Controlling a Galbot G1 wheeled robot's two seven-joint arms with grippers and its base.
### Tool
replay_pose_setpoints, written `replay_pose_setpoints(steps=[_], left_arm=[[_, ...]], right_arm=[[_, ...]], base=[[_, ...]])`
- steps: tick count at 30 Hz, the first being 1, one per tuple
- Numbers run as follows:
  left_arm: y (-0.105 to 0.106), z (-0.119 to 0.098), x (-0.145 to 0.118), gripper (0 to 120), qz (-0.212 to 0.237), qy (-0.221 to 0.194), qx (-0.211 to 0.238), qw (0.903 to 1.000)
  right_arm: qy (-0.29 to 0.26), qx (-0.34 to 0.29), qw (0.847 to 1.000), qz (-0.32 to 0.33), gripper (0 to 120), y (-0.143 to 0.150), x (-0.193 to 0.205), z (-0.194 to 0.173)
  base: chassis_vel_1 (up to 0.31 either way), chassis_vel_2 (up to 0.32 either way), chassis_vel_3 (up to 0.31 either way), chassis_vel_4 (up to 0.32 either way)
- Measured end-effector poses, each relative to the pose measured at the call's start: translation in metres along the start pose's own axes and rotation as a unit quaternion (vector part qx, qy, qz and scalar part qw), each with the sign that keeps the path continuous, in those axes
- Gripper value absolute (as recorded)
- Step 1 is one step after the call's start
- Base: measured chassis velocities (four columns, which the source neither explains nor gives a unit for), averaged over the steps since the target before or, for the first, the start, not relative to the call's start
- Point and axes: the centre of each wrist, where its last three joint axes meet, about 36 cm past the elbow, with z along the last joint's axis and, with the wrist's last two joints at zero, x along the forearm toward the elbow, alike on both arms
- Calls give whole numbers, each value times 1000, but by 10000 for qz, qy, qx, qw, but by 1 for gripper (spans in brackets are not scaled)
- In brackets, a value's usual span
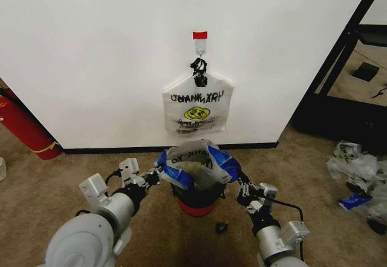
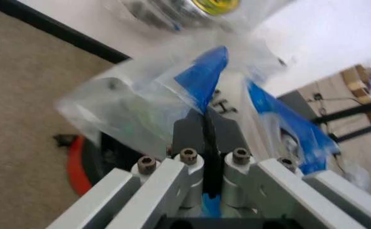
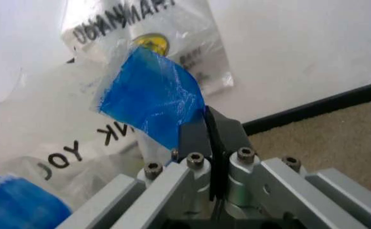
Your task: Pick up the garbage bag from the wall and place it over the trash bin.
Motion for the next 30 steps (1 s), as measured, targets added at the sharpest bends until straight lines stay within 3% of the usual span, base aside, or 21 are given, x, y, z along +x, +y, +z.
replay_pose_setpoints(steps=[6,12,18,24,30], left_arm=[[-8,6,-5,0,110,228,-191,9995],[-5,-14,-2,0,-20,230,-420,9989],[7,-27,-6,0,-285,355,-516,9976],[6,1,-6,0,-360,864,-504,9943],[9,1,-5,0,-548,961,-618,9919]], right_arm=[[300,-59,9990,313,0,0,12,-15],[625,155,9963,576,0,-3,21,-27],[599,378,9941,819,0,-17,5,-11],[771,427,9922,886,0,-8,5,-13],[1052,742,9858,1074,0,-15,11,-14]], base=[[0,0,0,0],[0,0,0,0],[0,0,0,0],[0,0,0,0],[0,0,0,0]])
